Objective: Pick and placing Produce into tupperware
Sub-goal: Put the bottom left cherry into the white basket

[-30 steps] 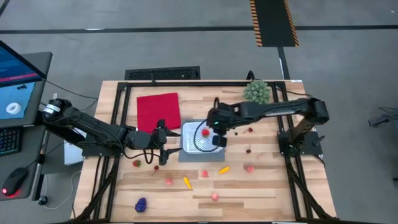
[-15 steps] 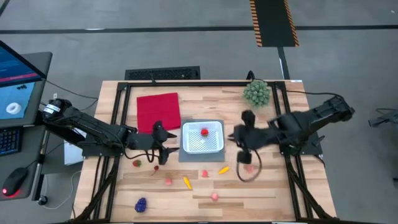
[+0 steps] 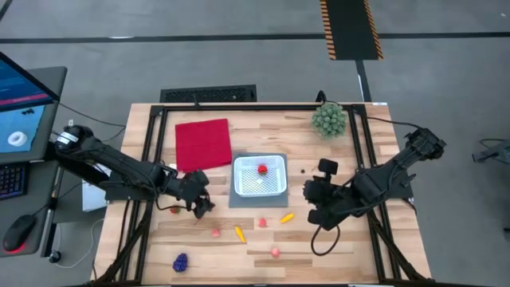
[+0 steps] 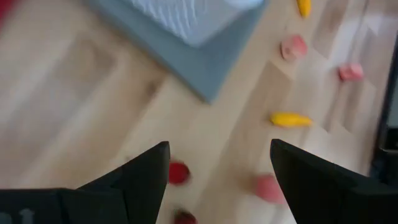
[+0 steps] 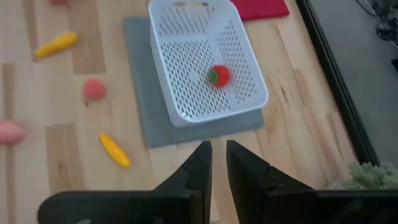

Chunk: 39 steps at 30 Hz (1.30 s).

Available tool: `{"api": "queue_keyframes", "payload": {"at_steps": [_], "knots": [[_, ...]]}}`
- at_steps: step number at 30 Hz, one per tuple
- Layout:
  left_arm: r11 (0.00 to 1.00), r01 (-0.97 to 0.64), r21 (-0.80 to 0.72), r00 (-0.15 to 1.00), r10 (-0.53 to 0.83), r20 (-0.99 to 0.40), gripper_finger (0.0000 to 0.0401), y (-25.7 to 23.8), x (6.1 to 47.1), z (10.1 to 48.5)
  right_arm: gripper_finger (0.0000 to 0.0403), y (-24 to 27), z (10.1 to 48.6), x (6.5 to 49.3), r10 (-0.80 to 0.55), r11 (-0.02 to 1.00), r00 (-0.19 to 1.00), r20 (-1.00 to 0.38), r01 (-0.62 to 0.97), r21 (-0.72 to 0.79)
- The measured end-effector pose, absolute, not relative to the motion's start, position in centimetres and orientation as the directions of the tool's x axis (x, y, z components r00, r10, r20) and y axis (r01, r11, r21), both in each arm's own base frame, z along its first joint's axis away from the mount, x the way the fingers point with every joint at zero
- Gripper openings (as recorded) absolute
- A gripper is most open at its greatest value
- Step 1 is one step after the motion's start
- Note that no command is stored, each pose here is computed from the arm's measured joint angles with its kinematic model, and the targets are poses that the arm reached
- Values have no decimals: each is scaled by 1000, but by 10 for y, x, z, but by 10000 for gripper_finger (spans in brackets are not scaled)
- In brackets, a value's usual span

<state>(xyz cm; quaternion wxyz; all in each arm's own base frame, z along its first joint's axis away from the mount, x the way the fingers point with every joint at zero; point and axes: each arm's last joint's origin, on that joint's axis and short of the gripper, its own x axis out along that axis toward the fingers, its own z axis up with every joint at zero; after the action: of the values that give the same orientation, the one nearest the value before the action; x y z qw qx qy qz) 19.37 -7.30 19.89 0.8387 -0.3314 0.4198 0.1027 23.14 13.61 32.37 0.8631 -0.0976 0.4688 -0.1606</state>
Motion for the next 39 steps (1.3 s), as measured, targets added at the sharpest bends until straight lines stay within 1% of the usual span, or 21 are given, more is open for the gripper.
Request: {"api": "queue_keyframes", "payload": {"at_steps": [7, 9, 12, 15, 17, 21, 24, 27, 31, 35, 39], "knots": [[666, -525, -529, 574, -182, -799, 269, -91, 183, 197, 70, 137, 320, 233, -380, 925, 489, -785, 179, -337], [656, -542, -526, 560, -184, -808, 269, -97, 178, 196, 70, 137, 320, 233, -380, 925, 488, -786, 178, -337], [648, -539, -538, 575, -183, -797, 269, -107, 173, 196, 70, 137, 320, 233, -380, 925, 488, -786, 178, -336], [612, -558, -560, 592, -180, -786, 269, -118, 166, 197, 70, 138, 320, 232, -376, 926, 489, -787, 174, -335], [593, -572, -567, 603, -164, -780, 269, -124, 161, 197, 70, 140, 320, 231, -373, 927, 492, -787, 167, -335], [555, -614, -562, 641, -65, -765, 269, -130, 154, 194, 70, 143, 320, 229, -366, 930, 498, -786, 154, -335], [512, -693, -508, 576, -30, -817, 269, -133, 151, 183, 70, 146, 320, 228, -358, 932, 507, -784, 145, -331], [478, -759, -442, 484, -40, -874, 269, -140, 153, 166, 70, 148, 320, 227, -352, 934, 512, -783, 138, -329], [513, -739, -436, 468, -73, -881, 269, -154, 165, 151, 70, 149, 320, 227, -350, 935, 514, -783, 137, -328], [537, -773, -339, 383, -31, -923, 267, -163, 173, 143, 70, 149, 320, 228, -348, 936, 517, -782, 140, -324], [579, -788, -210, 293, 53, -955, 251, -170, 180, 143, 70, 149, 320, 228, -346, 937, 521, -780, 144, -319]]}}
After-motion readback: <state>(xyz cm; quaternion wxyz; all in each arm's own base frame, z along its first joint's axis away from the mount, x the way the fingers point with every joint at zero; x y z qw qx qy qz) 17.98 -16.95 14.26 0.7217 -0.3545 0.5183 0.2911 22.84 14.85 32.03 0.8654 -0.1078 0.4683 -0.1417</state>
